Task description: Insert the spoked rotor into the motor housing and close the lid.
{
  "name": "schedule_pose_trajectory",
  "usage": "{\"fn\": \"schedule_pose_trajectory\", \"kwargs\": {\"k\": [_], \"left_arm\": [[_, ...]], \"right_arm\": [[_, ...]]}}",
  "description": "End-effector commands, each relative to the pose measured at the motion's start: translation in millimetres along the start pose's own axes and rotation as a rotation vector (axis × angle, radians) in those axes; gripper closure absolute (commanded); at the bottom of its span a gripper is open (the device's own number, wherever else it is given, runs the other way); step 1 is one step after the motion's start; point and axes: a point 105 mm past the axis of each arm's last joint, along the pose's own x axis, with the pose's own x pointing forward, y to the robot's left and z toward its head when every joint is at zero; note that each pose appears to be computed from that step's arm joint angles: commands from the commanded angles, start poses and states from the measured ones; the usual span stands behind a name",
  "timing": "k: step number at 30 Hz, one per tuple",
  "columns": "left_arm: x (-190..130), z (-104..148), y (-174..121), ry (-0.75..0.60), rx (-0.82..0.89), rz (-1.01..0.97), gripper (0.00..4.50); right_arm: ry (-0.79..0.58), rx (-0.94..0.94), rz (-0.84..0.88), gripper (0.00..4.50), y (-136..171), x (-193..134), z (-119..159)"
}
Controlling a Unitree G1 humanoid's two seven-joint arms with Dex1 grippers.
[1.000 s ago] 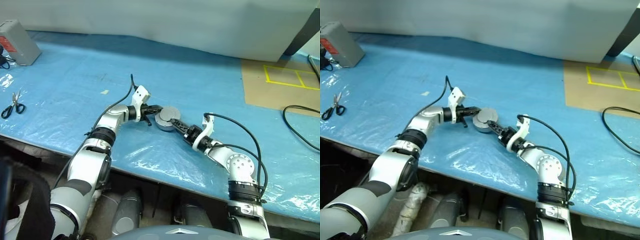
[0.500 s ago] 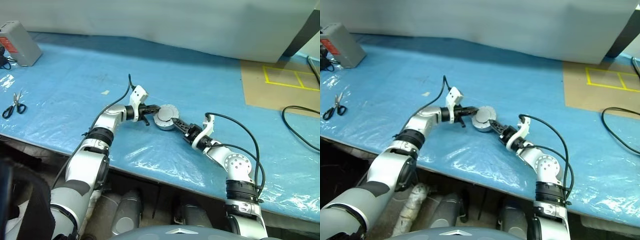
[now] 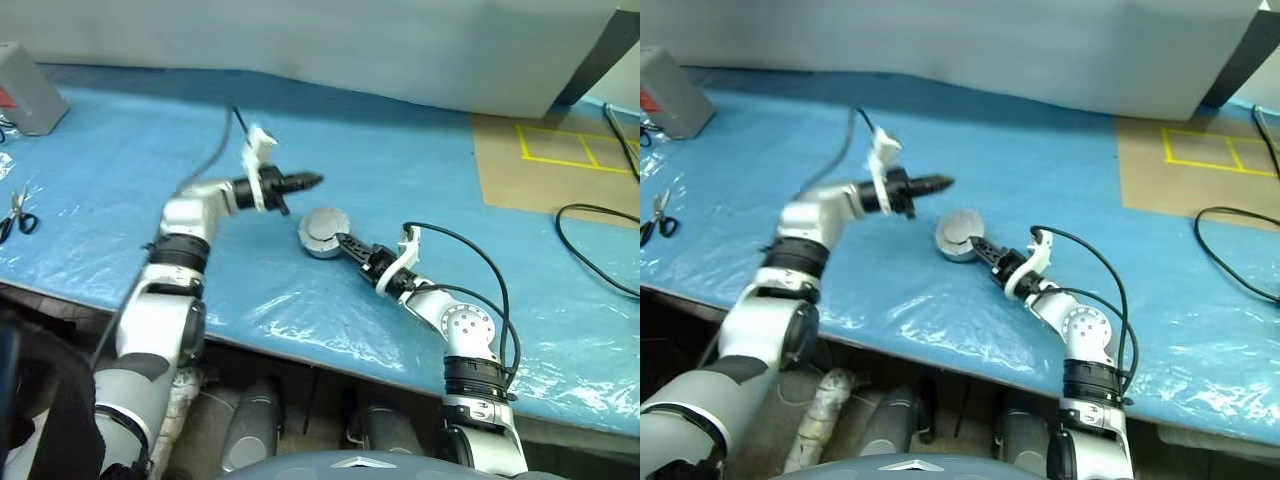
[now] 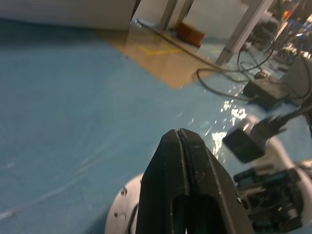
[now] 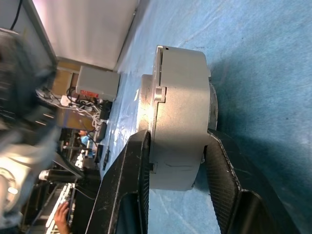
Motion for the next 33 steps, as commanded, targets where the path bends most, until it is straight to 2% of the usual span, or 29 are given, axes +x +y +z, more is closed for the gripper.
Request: {"fn": "schedule_pose_trajectory", "kwargs": {"k": [1, 4, 7, 10, 14, 17, 21, 23, 27, 33], "left_arm": [[-37, 25, 6, -0.079, -0.069, 0.047, 4.50], [-71, -3, 20, -0.031, -0.175, 0.164, 4.50], [-87, -21, 12, -0.037, -0.288, 0.167, 4.50], [-91, -36, 7, -0.050, -0.348, 0.190, 3.95], [-85, -50, -3, -0.064, -0.416, 0.165, 2.61], [-88, -41, -2, -0.180, -0.498, 0.157, 1.49], [-87, -38, -9, -0.228, -0.556, 0.116, 0.08], [-85, -41, -12, -0.228, -0.578, 0.103, 0.03], [-73, -60, -27, -0.144, -0.599, 0.049, 0.03], [-58, -76, -25, -0.072, -0.583, 0.059, 0.03]], "right_arm": [[-0.006, 0.039, -0.008, 3.25, -4, -3, 1], [-0.033, 0.071, 0.091, 3.25, 15, -7, 10], [-0.032, 0.056, 0.196, 3.25, 41, -10, 16], [-0.018, -0.001, 0.284, 3.25, 70, -10, 21], [0.000, -0.038, 0.350, 3.25, 91, -10, 27], [0.013, -0.055, 0.378, 3.25, 102, -8, 30], [0.018, -0.062, 0.389, 3.25, 107, -8, 33], [0.023, -0.067, 0.390, 3.25, 108, -8, 33], [0.034, -0.073, 0.394, 3.25, 110, -9, 32], [0.042, -0.073, 0.405, 3.25, 112, -9, 32]]}}
